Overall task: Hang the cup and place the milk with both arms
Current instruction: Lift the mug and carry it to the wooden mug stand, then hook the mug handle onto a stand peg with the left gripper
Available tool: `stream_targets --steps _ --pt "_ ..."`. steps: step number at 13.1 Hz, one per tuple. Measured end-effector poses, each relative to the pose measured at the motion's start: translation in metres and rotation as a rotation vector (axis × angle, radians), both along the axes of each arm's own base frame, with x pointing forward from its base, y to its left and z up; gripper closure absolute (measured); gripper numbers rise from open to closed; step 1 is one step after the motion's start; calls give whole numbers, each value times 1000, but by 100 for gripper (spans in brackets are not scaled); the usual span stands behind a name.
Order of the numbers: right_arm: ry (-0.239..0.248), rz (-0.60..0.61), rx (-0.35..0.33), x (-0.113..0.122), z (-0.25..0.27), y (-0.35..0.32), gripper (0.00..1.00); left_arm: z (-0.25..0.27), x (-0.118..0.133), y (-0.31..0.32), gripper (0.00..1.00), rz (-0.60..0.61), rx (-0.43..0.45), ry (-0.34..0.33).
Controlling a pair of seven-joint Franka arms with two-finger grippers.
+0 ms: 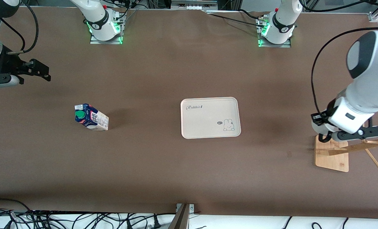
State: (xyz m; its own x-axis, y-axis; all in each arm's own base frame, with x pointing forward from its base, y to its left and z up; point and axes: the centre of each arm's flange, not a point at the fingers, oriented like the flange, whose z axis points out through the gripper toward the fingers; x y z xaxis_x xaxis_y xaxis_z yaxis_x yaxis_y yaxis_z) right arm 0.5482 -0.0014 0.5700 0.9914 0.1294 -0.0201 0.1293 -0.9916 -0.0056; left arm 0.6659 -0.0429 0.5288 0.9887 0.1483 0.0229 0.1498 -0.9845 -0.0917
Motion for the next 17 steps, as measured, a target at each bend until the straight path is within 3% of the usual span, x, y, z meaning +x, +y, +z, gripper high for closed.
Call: stream_targets --steps 7,17 --pt "0 -1 0 0 0 0 0 1 0 95 93 144 -141 12" --pt "-18 -1 -1 9 6 0 0 11 2 121 93 184 -153 -17"
